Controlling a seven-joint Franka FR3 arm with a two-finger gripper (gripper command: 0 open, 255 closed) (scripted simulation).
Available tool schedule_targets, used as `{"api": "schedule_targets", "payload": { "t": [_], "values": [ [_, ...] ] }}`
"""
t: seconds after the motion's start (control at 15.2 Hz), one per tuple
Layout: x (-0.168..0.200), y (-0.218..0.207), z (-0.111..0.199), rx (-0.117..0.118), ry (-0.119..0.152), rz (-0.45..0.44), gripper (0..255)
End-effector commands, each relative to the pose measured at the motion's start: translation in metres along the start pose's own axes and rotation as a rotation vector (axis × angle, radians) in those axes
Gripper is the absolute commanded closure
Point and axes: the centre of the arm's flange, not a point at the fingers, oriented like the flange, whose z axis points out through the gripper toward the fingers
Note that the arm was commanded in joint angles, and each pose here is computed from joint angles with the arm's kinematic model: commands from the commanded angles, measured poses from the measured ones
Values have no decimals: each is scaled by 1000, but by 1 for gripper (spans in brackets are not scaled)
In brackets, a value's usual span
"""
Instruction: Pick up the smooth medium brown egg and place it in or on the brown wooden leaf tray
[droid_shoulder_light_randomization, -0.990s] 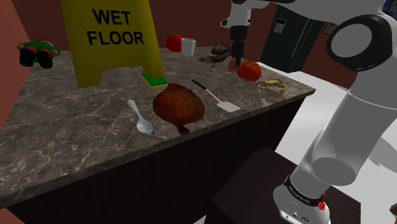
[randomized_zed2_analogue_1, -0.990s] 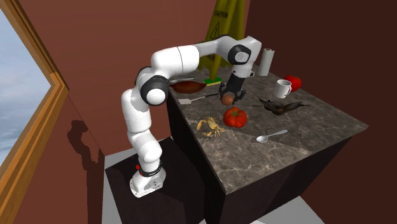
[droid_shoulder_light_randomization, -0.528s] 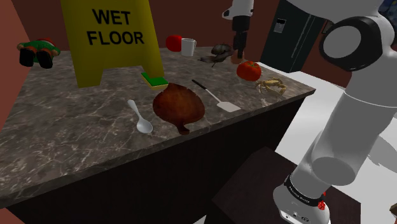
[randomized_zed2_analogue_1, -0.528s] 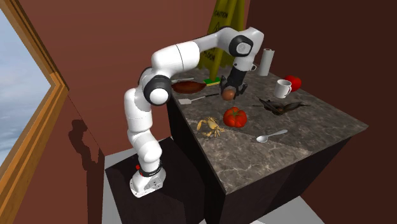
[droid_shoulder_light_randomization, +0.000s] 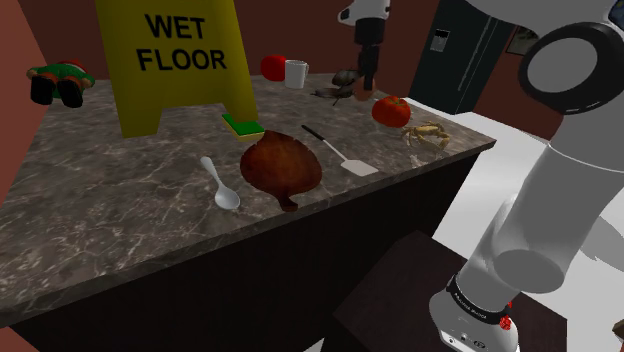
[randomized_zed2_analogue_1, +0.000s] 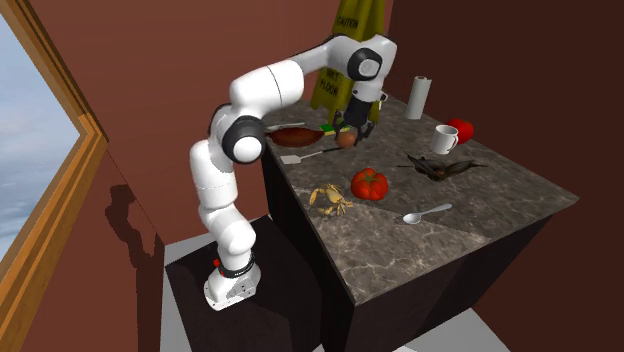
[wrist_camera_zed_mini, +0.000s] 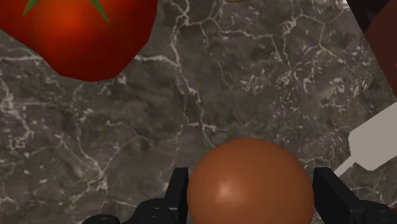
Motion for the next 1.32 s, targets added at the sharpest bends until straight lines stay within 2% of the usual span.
{"api": "schedule_targets", "payload": {
  "t": [0.0, 1.25],
  "values": [
    [17, -25, 4, 0, 0, 1, 255],
    [169, -222, 38, 0, 0, 1, 255]
  ]
}}
